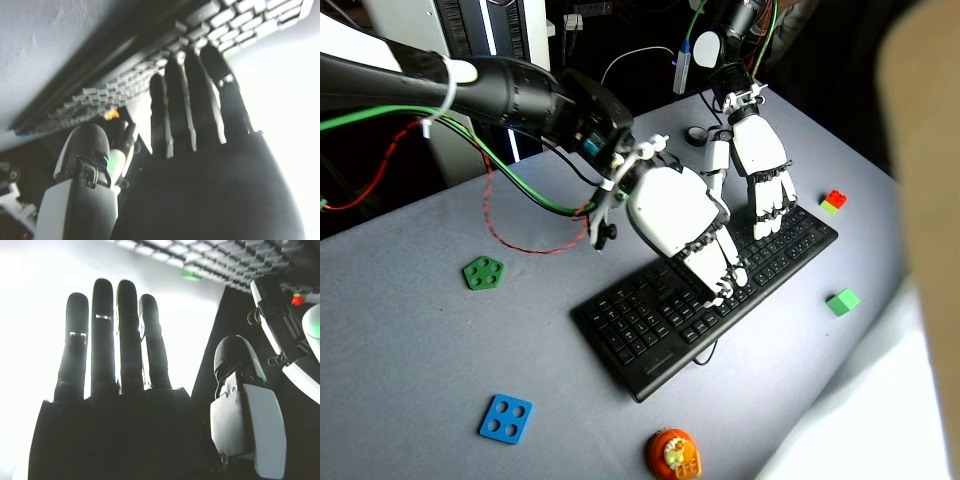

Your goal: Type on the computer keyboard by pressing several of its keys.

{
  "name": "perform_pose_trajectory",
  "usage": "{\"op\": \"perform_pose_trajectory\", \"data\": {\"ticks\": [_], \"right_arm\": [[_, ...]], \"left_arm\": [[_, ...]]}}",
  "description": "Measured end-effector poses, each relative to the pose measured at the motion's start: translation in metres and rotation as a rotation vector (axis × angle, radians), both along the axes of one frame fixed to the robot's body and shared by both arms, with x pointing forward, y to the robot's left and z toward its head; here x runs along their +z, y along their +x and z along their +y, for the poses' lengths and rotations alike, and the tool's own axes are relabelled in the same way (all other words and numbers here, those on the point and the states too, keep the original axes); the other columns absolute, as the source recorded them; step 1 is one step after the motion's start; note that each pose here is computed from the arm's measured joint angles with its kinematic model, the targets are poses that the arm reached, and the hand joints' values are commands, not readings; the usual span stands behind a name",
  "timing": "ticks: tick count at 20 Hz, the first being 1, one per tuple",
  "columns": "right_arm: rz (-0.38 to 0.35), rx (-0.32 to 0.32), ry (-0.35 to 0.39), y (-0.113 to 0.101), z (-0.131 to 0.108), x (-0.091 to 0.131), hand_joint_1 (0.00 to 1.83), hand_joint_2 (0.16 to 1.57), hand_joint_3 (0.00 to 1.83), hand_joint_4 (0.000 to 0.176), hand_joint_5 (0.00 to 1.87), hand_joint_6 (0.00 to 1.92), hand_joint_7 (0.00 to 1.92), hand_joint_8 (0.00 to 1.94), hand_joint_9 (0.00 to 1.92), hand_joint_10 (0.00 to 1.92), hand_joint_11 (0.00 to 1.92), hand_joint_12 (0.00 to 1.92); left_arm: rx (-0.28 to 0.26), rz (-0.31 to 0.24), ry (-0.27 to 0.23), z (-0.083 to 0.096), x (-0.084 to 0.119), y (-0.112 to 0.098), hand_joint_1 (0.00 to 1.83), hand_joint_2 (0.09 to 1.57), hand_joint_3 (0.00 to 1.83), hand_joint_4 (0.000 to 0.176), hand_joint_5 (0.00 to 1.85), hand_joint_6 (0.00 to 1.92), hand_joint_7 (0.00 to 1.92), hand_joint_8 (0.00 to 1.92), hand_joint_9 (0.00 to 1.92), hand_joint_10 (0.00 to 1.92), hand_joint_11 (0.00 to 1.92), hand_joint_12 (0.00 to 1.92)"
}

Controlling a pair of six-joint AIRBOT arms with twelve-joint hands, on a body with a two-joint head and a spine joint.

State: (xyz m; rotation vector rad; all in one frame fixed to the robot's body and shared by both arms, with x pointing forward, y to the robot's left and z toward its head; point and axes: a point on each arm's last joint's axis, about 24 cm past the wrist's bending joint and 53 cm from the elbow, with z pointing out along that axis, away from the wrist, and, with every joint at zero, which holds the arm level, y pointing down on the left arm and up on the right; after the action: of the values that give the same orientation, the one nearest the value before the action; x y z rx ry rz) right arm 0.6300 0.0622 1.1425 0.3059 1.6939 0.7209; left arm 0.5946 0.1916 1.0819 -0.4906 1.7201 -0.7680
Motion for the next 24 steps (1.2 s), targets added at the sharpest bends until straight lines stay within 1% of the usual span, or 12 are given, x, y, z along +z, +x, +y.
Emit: {"op": "perform_pose_trajectory", "data": {"ticks": [9, 10, 11, 12, 13, 14, 16, 18, 19, 21, 23, 24], "right_arm": [[-0.004, 0.043, 0.008, -0.003, 0.027, -0.021, 0.0, 1.19, 0.0, 0.0, 0.53, 0.11, 0.66, 0.02, 0.26, 0.92, 0.0, 1.52], [-0.007, 0.046, 0.007, -0.004, 0.027, -0.022, 0.01, 1.18, 0.0, 0.0, 0.57, 0.23, 0.67, 0.03, 0.26, 0.92, 0.0, 1.53], [-0.009, 0.047, 0.005, -0.004, 0.027, -0.022, 0.0, 1.18, 0.0, 0.0, 0.58, 0.51, 0.67, 0.03, 0.27, 0.9, 0.0, 1.52], [-0.014, 0.047, 0.003, -0.005, 0.027, -0.023, 0.0, 1.18, 0.0, 0.0, 0.5, 0.74, 0.67, 0.03, 0.27, 0.89, 0.0, 1.51], [-0.016, 0.046, 0.001, -0.005, 0.026, -0.023, 0.0, 1.19, 0.0, 0.0, 0.36, 0.82, 0.71, 0.05, 0.3, 0.92, 0.0, 1.5], [-0.019, 0.047, 0.003, -0.005, 0.026, -0.023, 0.02, 1.18, 0.0, 0.0, 0.35, 0.68, 0.83, 0.13, 0.44, 0.99, 0.0, 1.51], [-0.027, 0.05, 0.001, -0.005, 0.027, -0.021, 0.03, 1.18, 0.0, 0.0, 0.42, 0.41, 0.7, 0.61, 0.5, 1.12, 0.0, 1.57], [-0.042, 0.056, -0.001, -0.005, 0.028, -0.018, 0.0, 1.19, 0.0, 0.0, 0.62, 0.5, 0.57, 0.52, 0.36, 1.02, 0.0, 1.64], [-0.04, 0.057, -0.003, -0.005, 0.028, -0.019, 0.0, 1.19, 0.0, 0.0, 0.71, 0.78, 0.55, 0.35, 0.32, 0.87, 0.0, 1.61], [-0.043, 0.057, -0.004, -0.005, 0.028, -0.018, 0.01, 1.18, 0.0, 0.0, 0.66, 1.03, 0.67, 0.19, 0.38, 0.71, 0.0, 1.54], [-0.04, 0.058, -0.004, -0.005, 0.028, -0.019, 0.0, 1.19, 0.0, 0.0, 0.46, 0.72, 0.82, 0.19, 0.59, 0.84, 0.0, 1.59], [-0.048, 0.061, -0.007, -0.006, 0.029, -0.018, 0.0, 1.2, 0.0, 0.0, 0.44, 0.57, 0.85, 0.19, 0.63, 0.92, 0.05, 1.62]], "left_arm": [[0.002, -0.009, -0.007, 0.0, 0.004, 0.006, 0.16, 1.34, 0.0, 0.0, 0.42, 0.05, 0.5, 0.1, 0.11, 0.93, 0.0, 1.43], [0.002, -0.012, -0.003, 0.001, 0.004, 0.007, 0.16, 1.34, 0.0, 0.0, 0.45, 0.06, 0.48, 0.09, 0.09, 0.91, 0.0, 1.41], [0.002, -0.013, -0.002, 0.001, 0.004, 0.007, 0.18, 1.33, 0.0, 0.0, 0.51, 0.1, 0.48, 0.08, 0.08, 0.84, 0.0, 1.38], [0.001, -0.013, -0.006, 0.0, 0.005, 0.008, 0.18, 1.34, 0.0, 0.0, 0.52, 0.14, 0.47, 0.07, 0.07, 0.79, 0.0, 1.34], [0.001, -0.013, -0.008, -0.001, 0.005, 0.009, 0.15, 1.34, 0.0, 0.0, 0.52, 0.15, 0.47, 0.06, 0.05, 0.76, 0.0, 1.28], [0.001, -0.013, -0.01, -0.001, 0.006, 0.009, 0.13, 1.35, 0.0, 0.0, 0.47, 0.15, 0.51, 0.08, 0.07, 0.76, 0.0, 1.25], [0.001, -0.013, -0.01, -0.001, 0.006, 0.009, 0.12, 1.34, 0.0, 0.0, 0.42, 0.13, 0.6, 0.13, 0.15, 0.8, 0.0, 1.24], [0.005, -0.02, -0.013, -0.001, 0.008, 0.011, 0.16, 1.34, 0.0, 0.0, 0.55, 0.17, 0.58, 0.12, 0.14, 0.81, 0.0, 1.24], [0.004, -0.023, -0.011, -0.001, 0.009, 0.011, 0.17, 1.34, 0.0, 0.0, 0.66, 0.23, 0.54, 0.1, 0.1, 0.77, 0.0, 1.17], [0.004, -0.021, -0.012, -0.001, 0.008, 0.011, 0.18, 1.35, 0.0, 0.0, 0.73, 0.35, 0.53, 0.04, 0.09, 0.59, 0.0, 0.95], [0.005, -0.021, -0.013, 0.0, 0.009, 0.012, 0.17, 1.34, 0.0, 0.0, 0.63, 0.24, 0.61, 0.02, 0.22, 0.39, 0.0, 0.85], [0.005, -0.021, -0.013, 0.0, 0.009, 0.012, 0.15, 1.34, 0.0, 0.0, 0.54, 0.17, 0.68, 0.04, 0.3, 0.39, 0.0, 0.97]]}}
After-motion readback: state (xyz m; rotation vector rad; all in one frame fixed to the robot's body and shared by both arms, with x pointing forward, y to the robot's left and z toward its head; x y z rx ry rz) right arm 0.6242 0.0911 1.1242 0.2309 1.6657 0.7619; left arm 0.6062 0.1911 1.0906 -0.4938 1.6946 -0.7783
